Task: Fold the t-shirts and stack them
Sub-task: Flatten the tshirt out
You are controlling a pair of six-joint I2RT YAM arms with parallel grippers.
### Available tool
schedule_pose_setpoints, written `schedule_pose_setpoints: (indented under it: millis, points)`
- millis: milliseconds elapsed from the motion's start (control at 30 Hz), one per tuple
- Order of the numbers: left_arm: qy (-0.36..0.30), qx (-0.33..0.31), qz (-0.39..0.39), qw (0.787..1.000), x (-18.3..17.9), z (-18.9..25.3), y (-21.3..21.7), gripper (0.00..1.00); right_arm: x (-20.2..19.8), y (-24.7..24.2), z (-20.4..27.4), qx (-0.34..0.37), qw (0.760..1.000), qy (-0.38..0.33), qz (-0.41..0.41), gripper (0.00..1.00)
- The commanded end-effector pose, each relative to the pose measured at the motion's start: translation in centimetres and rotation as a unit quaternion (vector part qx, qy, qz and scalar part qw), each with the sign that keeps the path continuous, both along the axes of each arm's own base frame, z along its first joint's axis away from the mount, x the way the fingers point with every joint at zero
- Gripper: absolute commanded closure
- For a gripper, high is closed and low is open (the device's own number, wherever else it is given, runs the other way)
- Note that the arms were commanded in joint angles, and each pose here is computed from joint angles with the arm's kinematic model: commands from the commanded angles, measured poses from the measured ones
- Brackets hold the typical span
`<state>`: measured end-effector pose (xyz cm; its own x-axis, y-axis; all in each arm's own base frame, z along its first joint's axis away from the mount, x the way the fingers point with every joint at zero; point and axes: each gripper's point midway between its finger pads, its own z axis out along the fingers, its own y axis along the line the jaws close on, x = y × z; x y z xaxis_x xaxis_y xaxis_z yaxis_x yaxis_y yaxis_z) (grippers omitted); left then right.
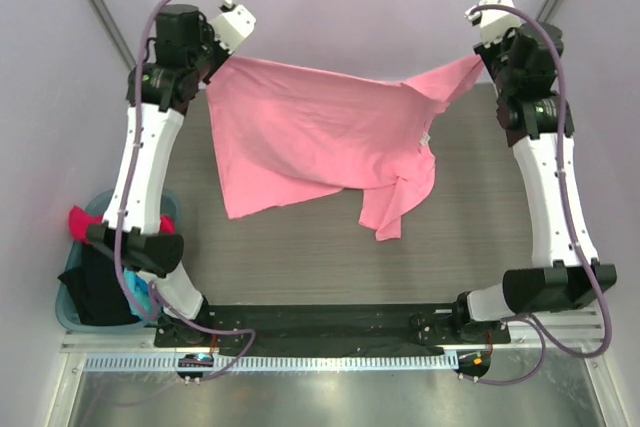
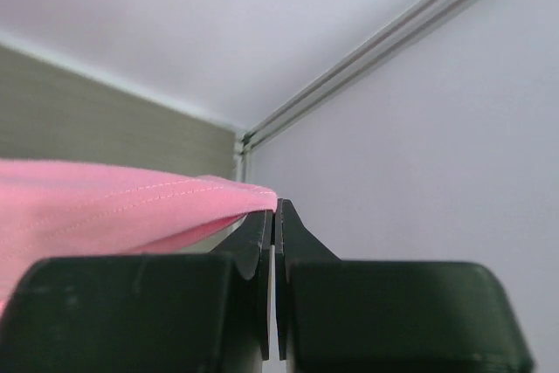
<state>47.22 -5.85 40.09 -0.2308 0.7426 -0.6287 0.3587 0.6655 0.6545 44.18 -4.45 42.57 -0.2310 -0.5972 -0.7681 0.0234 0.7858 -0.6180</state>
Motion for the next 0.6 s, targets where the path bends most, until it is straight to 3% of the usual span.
schedule_pose_setpoints:
  millis: [0, 133, 367, 567]
  points:
    - [-0.075, -0.039, 0.015, 0.996, -2.8, 5.5, 1.0, 1.0, -6.3, -1.1, 10.7, 0.008, 0.99, -0.139, -0.027, 0.99]
    - [-0.131, -0.062, 0.002, 0.989, -8.5, 9.9, 1.8, 1.0, -12.7, -1.8, 16.2, -0.002, 0.977, -0.208, -0.039, 0.99]
    - [-0.195, -0.091, -0.014, 0.977, -16.9, 13.6, 3.0, 1.0, -23.4, -2.2, 20.4, -0.004, 0.961, -0.273, -0.043, 0.99]
    - [-0.235, -0.105, -0.02, 0.966, -21.3, 16.1, 3.8, 1.0, -30.6, -2.4, 23.7, -0.015, 0.944, -0.328, -0.042, 0.99]
